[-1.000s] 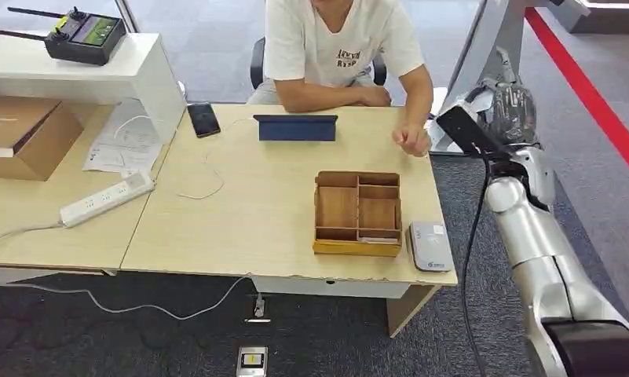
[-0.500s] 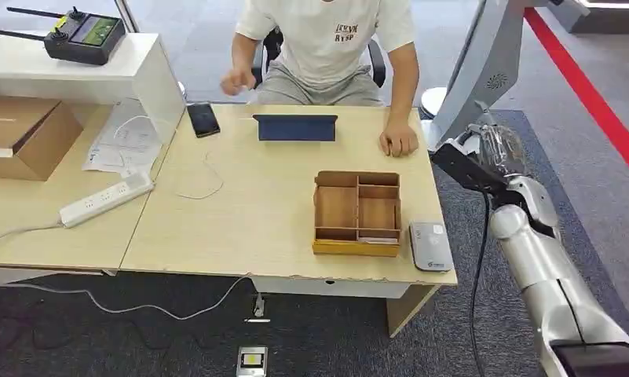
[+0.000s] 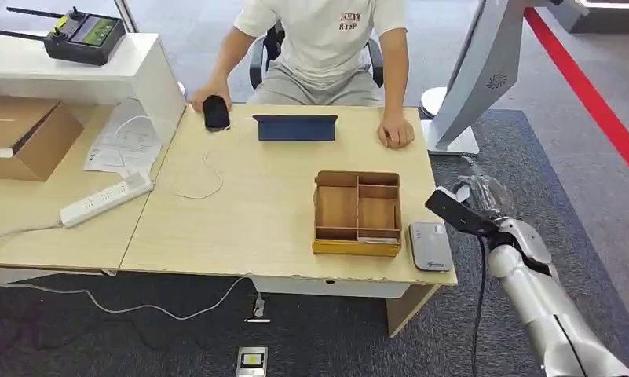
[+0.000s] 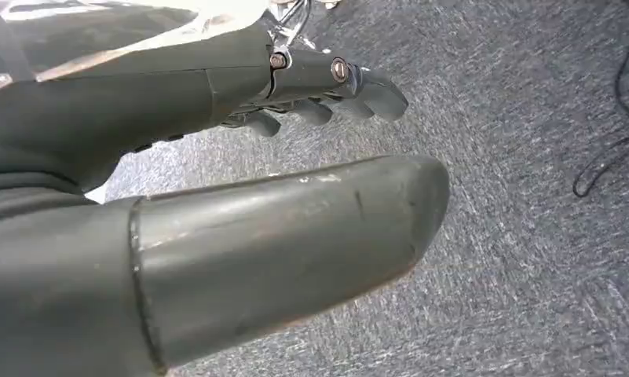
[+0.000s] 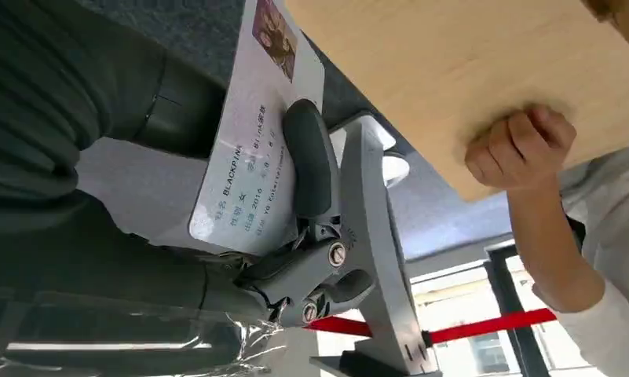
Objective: Pass the card to the sensor for recognition and then transmit it.
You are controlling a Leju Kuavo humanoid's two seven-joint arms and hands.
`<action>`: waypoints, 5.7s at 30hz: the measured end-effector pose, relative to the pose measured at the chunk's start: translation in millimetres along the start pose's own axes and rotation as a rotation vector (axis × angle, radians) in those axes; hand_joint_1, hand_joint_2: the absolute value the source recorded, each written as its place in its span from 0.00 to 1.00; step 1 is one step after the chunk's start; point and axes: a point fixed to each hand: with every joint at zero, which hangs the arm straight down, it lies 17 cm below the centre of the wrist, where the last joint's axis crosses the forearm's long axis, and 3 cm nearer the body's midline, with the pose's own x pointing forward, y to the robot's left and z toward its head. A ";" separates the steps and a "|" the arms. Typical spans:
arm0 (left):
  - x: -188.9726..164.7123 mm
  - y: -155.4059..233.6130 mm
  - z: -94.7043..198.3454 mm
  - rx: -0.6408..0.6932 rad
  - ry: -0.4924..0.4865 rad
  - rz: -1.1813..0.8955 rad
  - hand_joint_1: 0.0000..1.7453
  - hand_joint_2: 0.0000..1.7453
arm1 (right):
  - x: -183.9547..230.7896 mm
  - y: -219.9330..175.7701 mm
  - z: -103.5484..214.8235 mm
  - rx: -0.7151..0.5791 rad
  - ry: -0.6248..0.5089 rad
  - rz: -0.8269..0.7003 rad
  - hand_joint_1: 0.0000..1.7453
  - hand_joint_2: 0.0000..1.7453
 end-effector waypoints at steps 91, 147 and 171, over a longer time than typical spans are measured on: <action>12.3 -1.3 0.4 -0.018 -0.085 -0.084 0.00 0.00 | 176.3 -120.0 -79.9 -0.193 -0.252 0.166 1.00 1.00; 6.9 -2.2 0.7 -0.016 -0.066 -0.068 0.00 0.00 | 242.6 -97.2 -71.2 0.108 -0.348 -0.669 0.00 1.00; -4.2 0.8 0.0 0.004 0.013 -0.013 0.00 0.00 | 227.0 6.9 73.7 0.297 -0.406 -0.488 0.00 1.00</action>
